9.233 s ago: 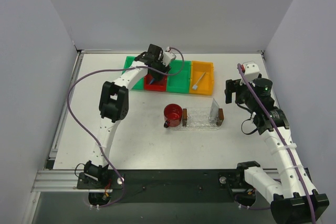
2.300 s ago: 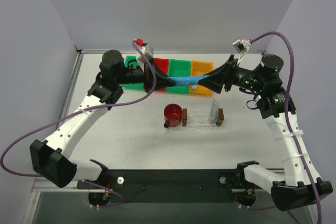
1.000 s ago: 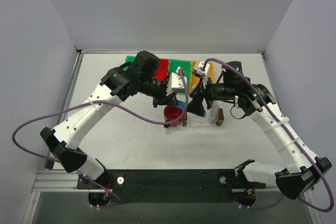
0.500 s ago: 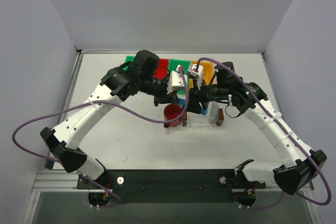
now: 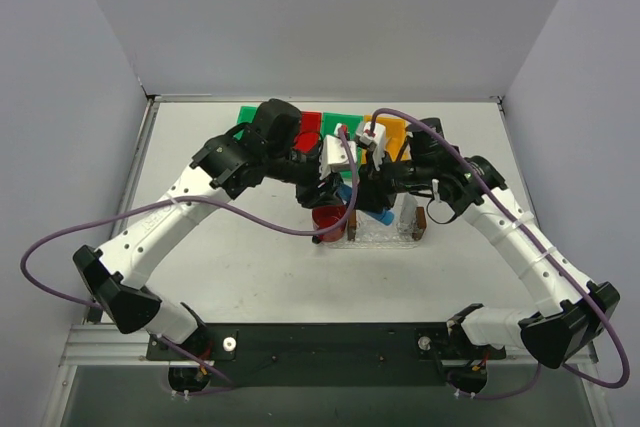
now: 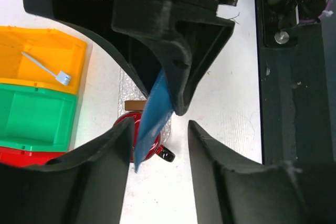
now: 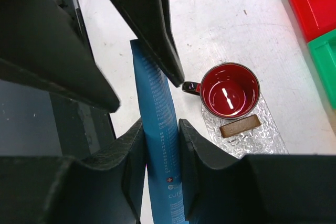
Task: Prepare toiletry sets of a toothbrush and toothpaste on the tray
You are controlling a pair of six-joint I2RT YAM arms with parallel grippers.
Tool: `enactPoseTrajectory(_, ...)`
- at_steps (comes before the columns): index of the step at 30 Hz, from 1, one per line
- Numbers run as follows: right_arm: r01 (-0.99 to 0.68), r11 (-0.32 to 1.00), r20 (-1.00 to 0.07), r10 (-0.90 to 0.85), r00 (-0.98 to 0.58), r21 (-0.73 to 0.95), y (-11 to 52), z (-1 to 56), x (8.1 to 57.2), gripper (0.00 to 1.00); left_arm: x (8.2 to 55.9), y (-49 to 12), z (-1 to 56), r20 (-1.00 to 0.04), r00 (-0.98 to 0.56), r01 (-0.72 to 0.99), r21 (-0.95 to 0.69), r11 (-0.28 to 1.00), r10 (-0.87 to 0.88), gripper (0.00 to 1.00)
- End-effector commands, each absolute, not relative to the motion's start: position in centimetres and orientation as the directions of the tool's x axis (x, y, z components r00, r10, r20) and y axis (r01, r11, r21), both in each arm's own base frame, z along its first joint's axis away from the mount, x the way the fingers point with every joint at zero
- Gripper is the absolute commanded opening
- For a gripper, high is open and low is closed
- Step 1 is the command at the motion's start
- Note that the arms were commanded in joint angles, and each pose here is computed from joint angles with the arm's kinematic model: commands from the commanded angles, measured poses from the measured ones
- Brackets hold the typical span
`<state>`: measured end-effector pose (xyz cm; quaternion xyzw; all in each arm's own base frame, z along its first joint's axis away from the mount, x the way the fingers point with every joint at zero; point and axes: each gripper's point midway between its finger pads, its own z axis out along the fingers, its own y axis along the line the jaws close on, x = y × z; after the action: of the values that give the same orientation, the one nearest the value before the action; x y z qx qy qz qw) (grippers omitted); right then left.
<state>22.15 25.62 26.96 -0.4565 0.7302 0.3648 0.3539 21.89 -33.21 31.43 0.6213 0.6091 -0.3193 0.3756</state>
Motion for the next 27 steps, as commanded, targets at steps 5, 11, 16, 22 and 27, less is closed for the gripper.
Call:
enactPoseTrajectory(5,-0.908,0.382,-0.904,-0.306,-0.299,0.171,25.3,30.9,23.7,0.00,22.4,-32.1,38.6,-0.957,0.107,0.975,0.153,0.158,0.268,0.66)
enactPoseTrajectory(11,-0.906,0.387,-0.935,-0.225,-0.274,0.172,24.9,34.3,23.7,0.00,24.5,-29.0,41.4,-0.996,0.026,0.965,0.046,0.259,0.081,0.72)
enactPoseTrajectory(16,-0.924,0.345,-0.955,-0.178,-0.236,0.164,24.9,37.1,22.5,0.00,24.2,-28.9,41.8,-0.997,-0.071,0.974,-0.073,0.215,-0.020,0.73)
enactPoseTrajectory(22,-0.944,0.289,-0.971,-0.126,-0.203,0.160,25.3,39.6,21.4,0.00,23.1,-30.2,42.7,-0.979,-0.165,0.982,-0.174,0.068,-0.121,0.74)
enactPoseTrajectory(27,-0.951,0.255,-0.971,-0.111,-0.210,0.177,25.6,40.2,20.9,0.00,22.5,-30.5,43.1,-0.969,-0.184,0.982,-0.188,0.005,-0.167,0.74)
